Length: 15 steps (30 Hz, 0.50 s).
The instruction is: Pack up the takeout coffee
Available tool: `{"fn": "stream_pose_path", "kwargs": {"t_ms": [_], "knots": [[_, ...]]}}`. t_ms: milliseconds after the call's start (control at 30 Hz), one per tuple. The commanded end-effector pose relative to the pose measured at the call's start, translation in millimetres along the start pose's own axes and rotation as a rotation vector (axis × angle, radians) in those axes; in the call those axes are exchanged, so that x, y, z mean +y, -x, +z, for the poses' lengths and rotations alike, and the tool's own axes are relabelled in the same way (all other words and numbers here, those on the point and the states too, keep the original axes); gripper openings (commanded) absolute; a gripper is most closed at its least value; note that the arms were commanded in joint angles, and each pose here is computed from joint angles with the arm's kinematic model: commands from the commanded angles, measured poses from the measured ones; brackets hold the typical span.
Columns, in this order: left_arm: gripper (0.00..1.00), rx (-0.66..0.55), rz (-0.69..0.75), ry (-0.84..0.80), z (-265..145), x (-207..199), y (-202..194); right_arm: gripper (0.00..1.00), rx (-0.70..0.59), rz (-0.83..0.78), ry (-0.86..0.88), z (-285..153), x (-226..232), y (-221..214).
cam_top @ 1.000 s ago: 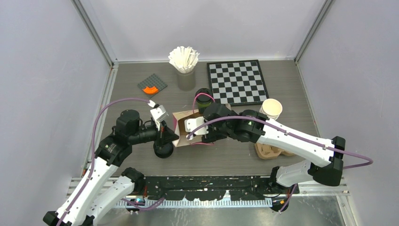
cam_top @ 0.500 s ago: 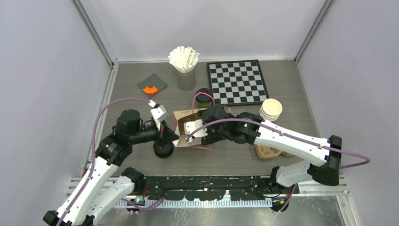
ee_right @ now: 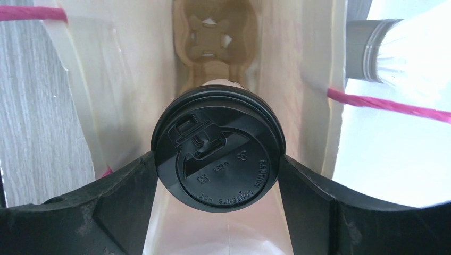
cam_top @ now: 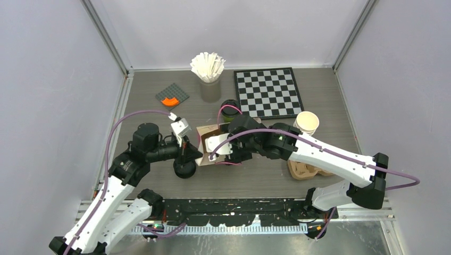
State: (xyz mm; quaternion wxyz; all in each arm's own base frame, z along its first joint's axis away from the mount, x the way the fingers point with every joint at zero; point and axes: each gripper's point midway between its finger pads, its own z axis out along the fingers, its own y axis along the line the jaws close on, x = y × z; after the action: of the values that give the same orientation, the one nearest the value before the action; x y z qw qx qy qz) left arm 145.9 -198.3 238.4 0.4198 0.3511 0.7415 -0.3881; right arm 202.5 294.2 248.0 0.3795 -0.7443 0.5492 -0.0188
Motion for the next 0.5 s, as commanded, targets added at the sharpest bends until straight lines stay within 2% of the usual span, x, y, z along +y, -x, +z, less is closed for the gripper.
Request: {"fn": "stream_pose_path", "kwargs": {"t_ms": [0,200,467], "knots": [[0.00,-0.021,0.038,-0.025,-2.0,-4.6,9.9,0.69,-0.032,-0.003,0.044,1.7,10.7,5.3],[0.00,-0.016,0.031,-0.031,-1.9,-5.6,9.9,0.69,-0.023,-0.028,0.075,23.2,19.0,5.8],[0.00,-0.009,0.017,-0.035,-0.9,-5.9,10.3,0.69,-0.001,-0.065,-0.021,43.0,6.4,0.0]]}}
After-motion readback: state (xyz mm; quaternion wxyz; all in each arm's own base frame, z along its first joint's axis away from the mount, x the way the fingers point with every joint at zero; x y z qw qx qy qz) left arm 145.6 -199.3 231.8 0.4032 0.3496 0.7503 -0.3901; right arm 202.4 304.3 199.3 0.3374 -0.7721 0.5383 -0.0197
